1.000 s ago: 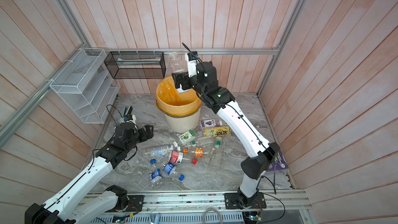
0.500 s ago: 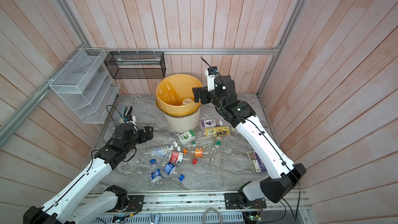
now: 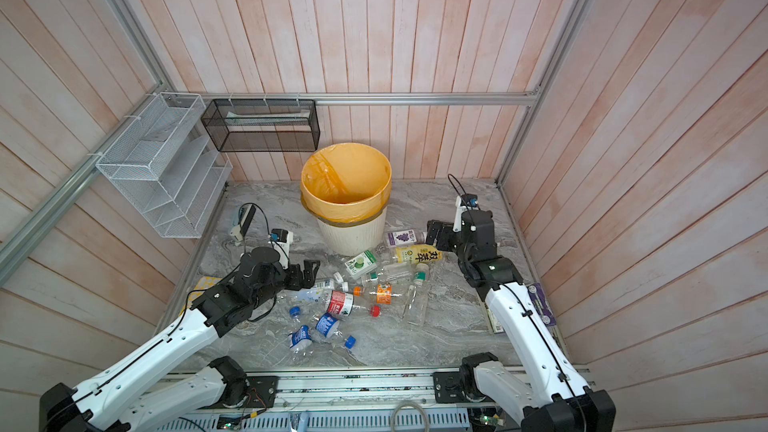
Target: Throw the plastic bottles in the bin
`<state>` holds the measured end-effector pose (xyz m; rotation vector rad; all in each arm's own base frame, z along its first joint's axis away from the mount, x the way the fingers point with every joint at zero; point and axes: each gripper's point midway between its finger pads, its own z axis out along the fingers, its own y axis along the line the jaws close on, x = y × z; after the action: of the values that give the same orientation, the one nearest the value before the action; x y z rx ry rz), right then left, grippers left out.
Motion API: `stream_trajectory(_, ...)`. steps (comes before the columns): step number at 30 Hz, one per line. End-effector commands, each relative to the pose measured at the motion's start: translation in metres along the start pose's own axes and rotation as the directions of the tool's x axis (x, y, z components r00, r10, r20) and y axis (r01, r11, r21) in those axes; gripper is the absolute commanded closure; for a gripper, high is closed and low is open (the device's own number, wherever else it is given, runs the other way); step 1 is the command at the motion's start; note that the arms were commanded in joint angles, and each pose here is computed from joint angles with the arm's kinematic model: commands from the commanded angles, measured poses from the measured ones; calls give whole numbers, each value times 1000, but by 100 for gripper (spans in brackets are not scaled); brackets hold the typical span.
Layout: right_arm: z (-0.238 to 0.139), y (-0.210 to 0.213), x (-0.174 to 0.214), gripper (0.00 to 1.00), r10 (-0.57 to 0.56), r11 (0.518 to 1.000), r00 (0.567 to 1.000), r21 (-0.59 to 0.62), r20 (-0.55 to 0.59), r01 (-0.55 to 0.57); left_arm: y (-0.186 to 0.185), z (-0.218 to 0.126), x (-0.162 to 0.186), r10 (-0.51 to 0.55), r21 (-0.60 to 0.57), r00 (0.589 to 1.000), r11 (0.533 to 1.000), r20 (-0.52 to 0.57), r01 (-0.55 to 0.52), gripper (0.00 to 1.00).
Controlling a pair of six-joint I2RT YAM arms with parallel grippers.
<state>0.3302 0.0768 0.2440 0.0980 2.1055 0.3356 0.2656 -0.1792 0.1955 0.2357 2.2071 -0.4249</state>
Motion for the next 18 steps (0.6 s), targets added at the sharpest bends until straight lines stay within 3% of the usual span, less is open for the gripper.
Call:
stream_trajectory(1,-9,24,6,0,-12,987,1000,-158,16,14,-13,0,4,112,-7,993,994,-45,-112,1)
stream_trajectory(6,-13,67,36,1,-135,934,991,-336,-10,124,1,2,-4,6,-91,1000,996,14,-5,0)
stream_trajectory(11,-11,130,93,3,-352,843,935,-451,-53,292,16,-5,-13,-110,-110,989,987,98,121,0)
stream_trajectory(14,-10,163,128,5,-469,765,881,-530,-69,366,38,-7,-11,-199,-123,975,970,100,211,0)
stream_trajectory(18,-13,200,173,5,-637,633,768,-613,-66,472,67,-12,-5,-294,-149,951,940,100,306,0)
